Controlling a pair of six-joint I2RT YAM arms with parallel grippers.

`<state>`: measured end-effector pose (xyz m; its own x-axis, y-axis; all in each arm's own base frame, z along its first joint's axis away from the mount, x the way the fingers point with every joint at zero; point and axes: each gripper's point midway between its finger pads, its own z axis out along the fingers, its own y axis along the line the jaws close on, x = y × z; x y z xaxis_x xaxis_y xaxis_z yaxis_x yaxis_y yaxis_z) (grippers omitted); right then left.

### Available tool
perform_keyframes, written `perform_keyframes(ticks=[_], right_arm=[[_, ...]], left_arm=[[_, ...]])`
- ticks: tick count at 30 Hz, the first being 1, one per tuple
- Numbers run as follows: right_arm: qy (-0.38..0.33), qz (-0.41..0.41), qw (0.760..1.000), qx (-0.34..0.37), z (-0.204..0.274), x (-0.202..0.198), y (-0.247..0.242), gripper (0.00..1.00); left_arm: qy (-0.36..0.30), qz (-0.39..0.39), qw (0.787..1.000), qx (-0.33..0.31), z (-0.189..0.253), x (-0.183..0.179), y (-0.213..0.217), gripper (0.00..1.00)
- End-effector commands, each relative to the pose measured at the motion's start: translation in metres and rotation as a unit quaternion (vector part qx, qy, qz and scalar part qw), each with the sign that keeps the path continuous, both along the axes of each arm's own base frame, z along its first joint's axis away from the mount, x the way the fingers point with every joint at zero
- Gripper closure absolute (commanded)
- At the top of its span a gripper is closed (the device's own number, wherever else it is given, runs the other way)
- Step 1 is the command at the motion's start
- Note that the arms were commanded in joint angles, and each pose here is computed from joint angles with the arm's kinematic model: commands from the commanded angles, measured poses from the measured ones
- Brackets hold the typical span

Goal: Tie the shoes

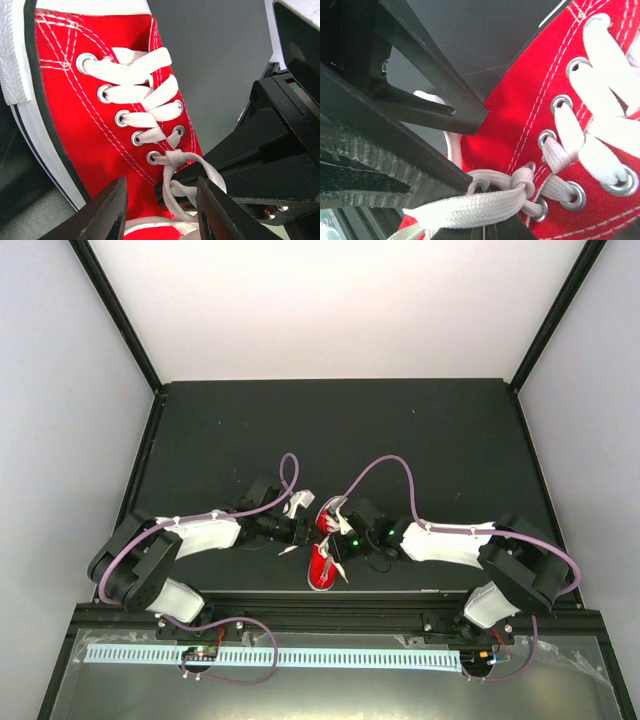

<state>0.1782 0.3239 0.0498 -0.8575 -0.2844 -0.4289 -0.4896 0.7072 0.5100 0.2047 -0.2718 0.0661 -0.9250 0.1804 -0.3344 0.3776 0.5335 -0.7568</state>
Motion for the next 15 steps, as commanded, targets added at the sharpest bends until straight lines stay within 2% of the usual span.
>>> perform_keyframes(ticks=[1,10,15], right_arm=[[-0.004,-0.002,1.0,0.001,0.0,0.001,0.001,0.98],[-0.004,-0.002,1.0,0.0,0.0,0.002,0.001,0.98],[-0.005,-0.002,1.0,0.0,0.0,0.002,0.001,0.99]], left_arm=[[0.001,-0.019,0.999,-0.032,0.009,-0.001,-0.008,0.6],[0.011,-0.04,0.998,-0.055,0.011,-0.007,-0.013,0.6],[0.022,-0.048,0.997,-0.06,0.007,-0.011,-0.014,0.7]])
